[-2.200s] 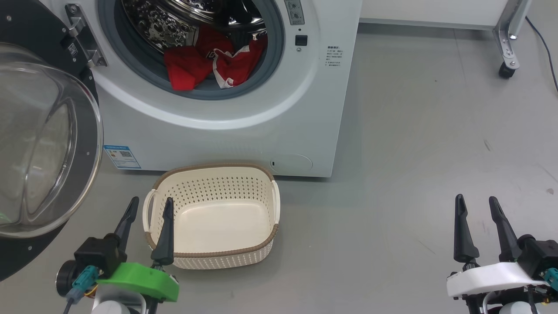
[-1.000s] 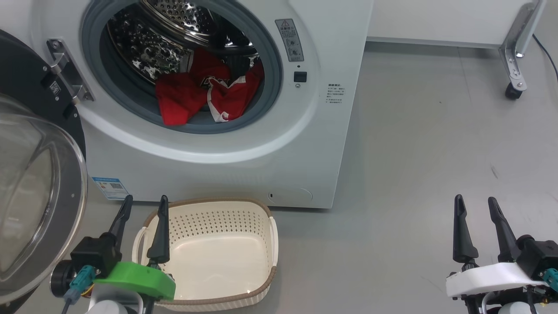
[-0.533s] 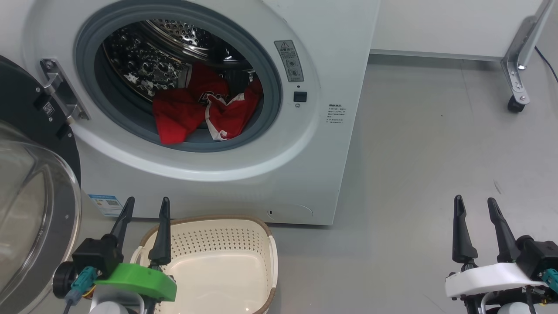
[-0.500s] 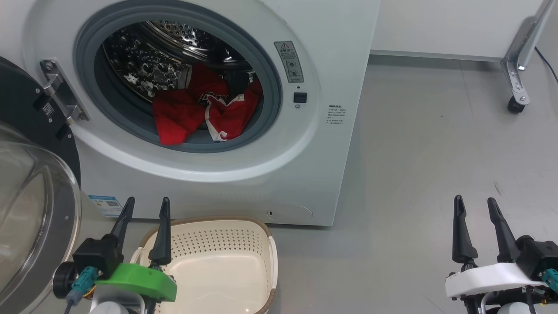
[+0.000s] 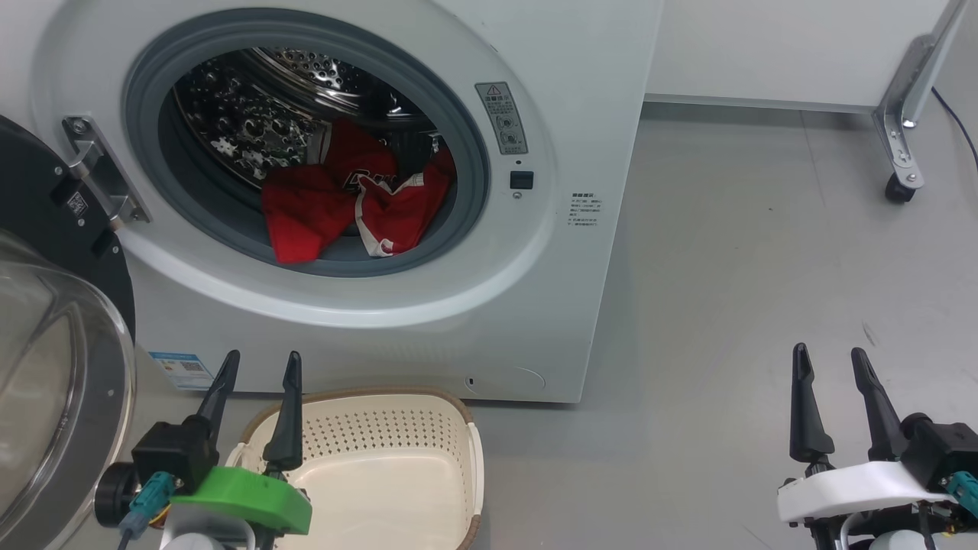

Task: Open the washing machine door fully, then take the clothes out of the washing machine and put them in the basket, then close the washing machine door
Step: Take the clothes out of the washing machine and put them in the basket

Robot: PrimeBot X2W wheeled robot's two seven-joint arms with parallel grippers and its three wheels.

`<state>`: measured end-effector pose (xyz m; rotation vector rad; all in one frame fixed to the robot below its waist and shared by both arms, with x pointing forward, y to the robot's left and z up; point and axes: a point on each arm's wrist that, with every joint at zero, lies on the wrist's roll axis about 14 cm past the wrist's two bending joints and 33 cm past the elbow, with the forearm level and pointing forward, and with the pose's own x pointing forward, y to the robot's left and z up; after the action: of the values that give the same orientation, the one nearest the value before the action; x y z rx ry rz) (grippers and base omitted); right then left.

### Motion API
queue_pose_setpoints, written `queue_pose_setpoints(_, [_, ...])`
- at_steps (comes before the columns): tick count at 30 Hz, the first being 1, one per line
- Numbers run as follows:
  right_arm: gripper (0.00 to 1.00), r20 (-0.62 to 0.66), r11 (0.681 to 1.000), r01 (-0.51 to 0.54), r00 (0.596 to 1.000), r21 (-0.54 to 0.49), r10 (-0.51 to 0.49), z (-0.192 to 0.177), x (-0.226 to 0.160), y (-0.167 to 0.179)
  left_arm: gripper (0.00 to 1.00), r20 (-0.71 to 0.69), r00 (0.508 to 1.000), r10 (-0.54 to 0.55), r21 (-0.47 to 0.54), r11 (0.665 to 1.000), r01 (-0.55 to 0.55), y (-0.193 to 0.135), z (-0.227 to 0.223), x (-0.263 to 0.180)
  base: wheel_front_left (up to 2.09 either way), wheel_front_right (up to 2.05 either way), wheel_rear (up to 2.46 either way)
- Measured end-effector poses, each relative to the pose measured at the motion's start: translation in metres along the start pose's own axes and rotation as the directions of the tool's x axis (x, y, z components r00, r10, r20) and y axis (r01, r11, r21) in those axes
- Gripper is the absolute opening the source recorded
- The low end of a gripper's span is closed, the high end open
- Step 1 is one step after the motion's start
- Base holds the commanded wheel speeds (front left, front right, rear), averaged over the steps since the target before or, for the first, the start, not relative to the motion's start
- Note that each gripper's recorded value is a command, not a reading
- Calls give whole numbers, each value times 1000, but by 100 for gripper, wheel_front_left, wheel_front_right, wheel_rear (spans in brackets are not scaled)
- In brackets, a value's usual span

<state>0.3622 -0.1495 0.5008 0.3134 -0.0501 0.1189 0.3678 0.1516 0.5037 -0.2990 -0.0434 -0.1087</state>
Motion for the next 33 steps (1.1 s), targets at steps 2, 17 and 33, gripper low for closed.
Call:
queue_pose_setpoints(2, [100,0,1000,1,1000,1,-1,0,0,0,100,-1,1000,-1,0,1000,1,0,0,0,0,0,0])
queue_pose_setpoints(17, [100,-4,1000,-4,1000,2,4,-1,0,0,100,-6,1000,-6,0,1000,6,-2,-2,0,0,0,0])
queue_pose_setpoints(33, [100,-9,1000,-6,1000,4,6,-3,1,1,100,-10,1000,-1,1,1000,1,0,-3,0,0,0,0])
